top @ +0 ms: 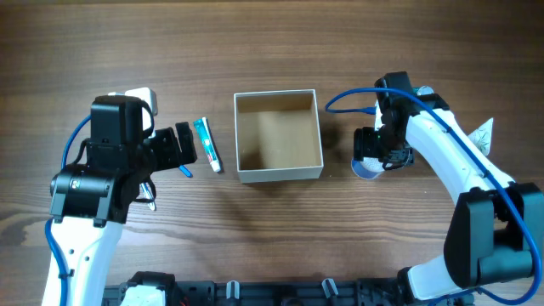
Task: Pack container
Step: 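Carry the tub into the box and release it with the right gripper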
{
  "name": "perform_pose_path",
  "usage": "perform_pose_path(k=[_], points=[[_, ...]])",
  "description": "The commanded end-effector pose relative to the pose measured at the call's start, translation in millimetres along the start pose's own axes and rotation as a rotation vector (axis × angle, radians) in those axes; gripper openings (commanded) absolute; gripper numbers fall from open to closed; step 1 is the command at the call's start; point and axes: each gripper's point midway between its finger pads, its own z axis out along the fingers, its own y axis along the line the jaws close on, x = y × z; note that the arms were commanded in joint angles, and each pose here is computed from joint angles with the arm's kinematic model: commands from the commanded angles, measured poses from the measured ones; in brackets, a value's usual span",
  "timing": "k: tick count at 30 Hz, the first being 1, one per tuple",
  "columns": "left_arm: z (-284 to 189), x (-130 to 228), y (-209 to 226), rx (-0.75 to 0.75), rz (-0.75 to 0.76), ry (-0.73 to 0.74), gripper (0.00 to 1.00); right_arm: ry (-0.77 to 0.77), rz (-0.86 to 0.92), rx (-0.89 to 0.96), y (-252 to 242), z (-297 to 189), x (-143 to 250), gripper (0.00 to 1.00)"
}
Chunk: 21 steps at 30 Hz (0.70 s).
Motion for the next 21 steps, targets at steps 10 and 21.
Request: perform_pose_path(k=[10,21], points=[[-4,-5,-5,0.019,-0.005,-0.013,1.00,-0.272,-0.175,-0.057,59,-123,-43,0.04],[-4,-5,-5,0.019,-0.005,-0.014,1.00,-0.552,-0.467,-0.233,213,-188,-45,0.04]])
